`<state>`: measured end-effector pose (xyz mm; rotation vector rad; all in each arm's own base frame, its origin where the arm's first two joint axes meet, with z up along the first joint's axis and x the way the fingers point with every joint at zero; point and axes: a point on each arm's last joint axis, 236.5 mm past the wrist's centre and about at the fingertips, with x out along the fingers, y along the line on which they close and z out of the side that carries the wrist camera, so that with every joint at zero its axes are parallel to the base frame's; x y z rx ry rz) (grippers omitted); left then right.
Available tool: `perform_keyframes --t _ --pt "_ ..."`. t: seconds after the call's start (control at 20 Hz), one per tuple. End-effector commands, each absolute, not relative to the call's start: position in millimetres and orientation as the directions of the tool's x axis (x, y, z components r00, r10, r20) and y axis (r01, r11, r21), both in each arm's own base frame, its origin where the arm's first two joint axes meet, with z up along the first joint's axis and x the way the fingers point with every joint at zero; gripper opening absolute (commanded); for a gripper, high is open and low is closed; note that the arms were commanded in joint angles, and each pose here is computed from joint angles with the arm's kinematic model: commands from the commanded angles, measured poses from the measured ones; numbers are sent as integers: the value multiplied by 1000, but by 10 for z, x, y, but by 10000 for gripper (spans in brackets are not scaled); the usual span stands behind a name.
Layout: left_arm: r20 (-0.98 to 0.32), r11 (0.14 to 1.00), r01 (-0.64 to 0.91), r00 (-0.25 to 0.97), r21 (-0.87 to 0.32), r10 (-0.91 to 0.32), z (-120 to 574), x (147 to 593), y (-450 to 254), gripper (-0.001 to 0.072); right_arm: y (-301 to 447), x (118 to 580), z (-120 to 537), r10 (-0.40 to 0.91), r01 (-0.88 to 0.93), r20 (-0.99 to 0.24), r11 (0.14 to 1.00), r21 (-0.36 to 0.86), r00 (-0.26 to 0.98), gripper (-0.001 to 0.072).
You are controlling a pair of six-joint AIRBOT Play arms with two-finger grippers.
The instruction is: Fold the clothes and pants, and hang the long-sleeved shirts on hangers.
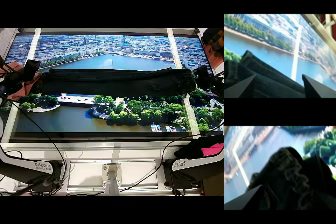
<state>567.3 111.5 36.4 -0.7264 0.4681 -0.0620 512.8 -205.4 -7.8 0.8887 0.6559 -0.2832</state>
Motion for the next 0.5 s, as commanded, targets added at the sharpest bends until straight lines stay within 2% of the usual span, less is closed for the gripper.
perform_keyframes --t 0.0,0.3,0.45 --pt "-389 786 -71 894 -615 -224 455 5636 1098 650 -2071 4684 -314 117 494 -750 685 536 651 695" --pt "-388 784 -64 892 -617 -232 457 5634 1075 650 -2191 4535 -409 95 572 -787 635 519 609 695" --pt "-388 784 -64 892 -617 -232 457 5633 1074 650 -2103 4503 -550 141 606 -801 583 542 581 695"
